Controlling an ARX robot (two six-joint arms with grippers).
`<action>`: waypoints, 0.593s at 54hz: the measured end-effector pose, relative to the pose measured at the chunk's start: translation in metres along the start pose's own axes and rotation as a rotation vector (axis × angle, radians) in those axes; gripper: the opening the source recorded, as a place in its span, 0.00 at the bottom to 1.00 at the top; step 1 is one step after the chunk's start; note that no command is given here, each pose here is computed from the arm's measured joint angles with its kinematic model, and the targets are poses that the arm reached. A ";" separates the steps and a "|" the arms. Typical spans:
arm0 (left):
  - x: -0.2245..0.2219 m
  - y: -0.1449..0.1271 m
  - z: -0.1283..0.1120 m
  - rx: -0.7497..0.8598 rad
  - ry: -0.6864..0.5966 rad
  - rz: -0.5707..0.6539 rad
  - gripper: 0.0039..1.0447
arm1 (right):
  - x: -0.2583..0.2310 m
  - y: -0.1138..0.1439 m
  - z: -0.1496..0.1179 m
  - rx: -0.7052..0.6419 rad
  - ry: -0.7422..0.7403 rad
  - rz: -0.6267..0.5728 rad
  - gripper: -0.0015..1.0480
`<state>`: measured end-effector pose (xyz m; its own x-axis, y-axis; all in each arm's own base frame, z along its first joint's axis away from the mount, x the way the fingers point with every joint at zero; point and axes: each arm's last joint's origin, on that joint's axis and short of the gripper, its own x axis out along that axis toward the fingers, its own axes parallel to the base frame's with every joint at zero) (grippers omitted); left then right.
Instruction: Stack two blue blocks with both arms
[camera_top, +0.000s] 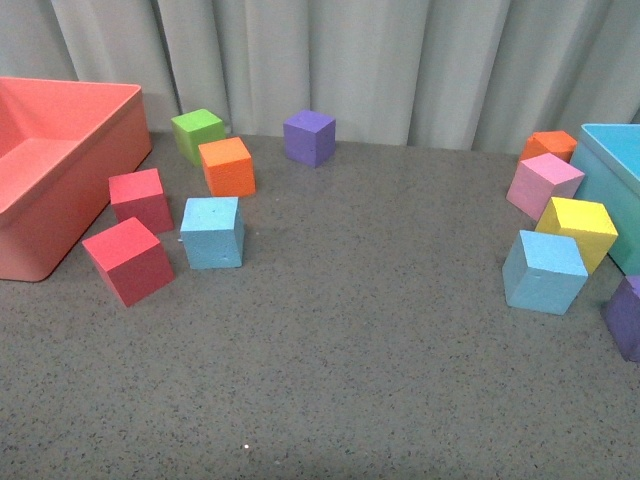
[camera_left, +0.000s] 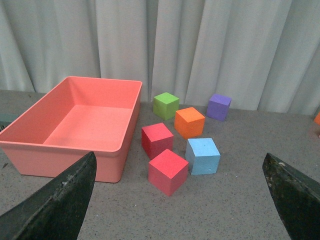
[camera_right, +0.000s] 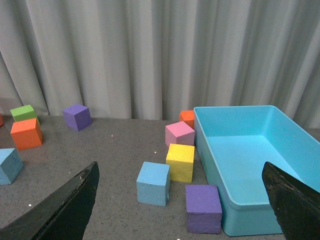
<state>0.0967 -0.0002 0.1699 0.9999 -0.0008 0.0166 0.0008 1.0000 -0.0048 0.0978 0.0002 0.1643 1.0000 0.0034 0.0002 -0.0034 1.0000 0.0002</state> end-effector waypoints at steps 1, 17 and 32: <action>0.000 0.000 0.000 0.000 0.000 0.000 0.94 | 0.000 0.000 0.000 0.000 0.000 0.000 0.91; 0.000 0.000 0.000 0.000 0.000 0.000 0.94 | 0.000 0.000 0.000 0.000 0.000 0.000 0.91; 0.000 0.000 0.000 0.000 0.000 0.000 0.94 | 0.000 0.000 0.000 0.000 0.000 0.000 0.91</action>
<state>0.0967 -0.0002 0.1699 0.9999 -0.0008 0.0166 0.0008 1.0000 -0.0048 0.0978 0.0002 0.1643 1.0000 0.0034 0.0002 -0.0034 1.0000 0.0002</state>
